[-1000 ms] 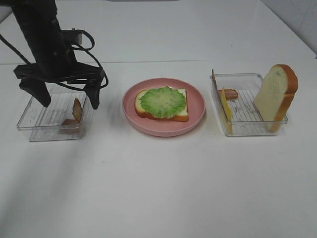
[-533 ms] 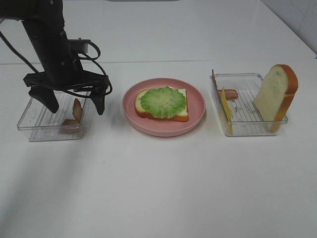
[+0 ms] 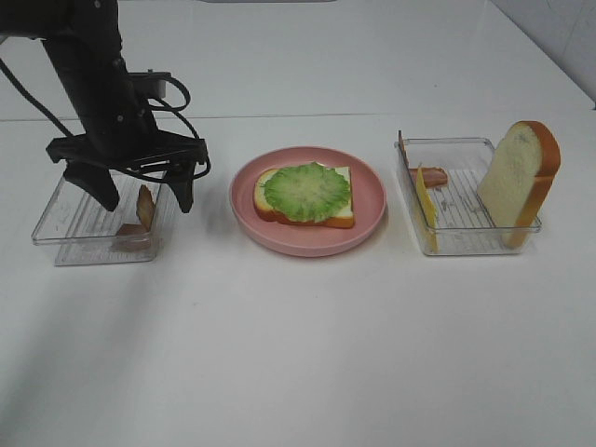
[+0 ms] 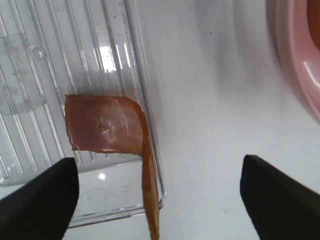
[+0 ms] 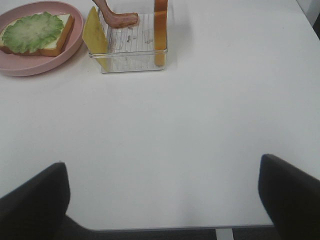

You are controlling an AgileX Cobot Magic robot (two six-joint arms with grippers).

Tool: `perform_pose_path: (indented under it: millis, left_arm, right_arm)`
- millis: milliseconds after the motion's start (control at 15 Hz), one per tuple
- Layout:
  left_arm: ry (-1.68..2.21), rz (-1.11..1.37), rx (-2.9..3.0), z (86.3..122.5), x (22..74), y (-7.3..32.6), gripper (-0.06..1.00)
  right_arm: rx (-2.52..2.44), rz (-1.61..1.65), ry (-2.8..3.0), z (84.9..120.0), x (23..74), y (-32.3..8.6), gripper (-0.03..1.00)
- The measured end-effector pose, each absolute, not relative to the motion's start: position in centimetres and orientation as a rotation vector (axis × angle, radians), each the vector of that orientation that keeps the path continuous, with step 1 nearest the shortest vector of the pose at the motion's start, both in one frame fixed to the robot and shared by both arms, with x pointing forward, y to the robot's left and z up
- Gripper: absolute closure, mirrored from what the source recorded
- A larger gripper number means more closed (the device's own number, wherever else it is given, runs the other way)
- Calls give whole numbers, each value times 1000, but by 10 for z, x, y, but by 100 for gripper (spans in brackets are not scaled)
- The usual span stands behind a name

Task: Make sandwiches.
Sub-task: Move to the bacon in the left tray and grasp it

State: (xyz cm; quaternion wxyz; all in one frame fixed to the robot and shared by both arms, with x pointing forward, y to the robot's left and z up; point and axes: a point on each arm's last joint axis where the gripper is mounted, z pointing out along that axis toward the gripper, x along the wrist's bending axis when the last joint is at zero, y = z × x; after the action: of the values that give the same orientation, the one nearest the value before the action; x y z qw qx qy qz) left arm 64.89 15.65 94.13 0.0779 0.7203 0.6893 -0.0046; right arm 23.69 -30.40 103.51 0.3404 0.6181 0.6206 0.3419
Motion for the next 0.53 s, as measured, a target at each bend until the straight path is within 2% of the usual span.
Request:
perform_pose_path:
  millis: [200,533]
  left_arm:
    - [2078,-22,2140,941,649,156,20]
    - [2081,-33,2135,941,648,156,21]
  right_arm:
    - [1608,890,1615,1035,237,-304,-1]
    - [1609,890,1614,1035,237,-304,-1]
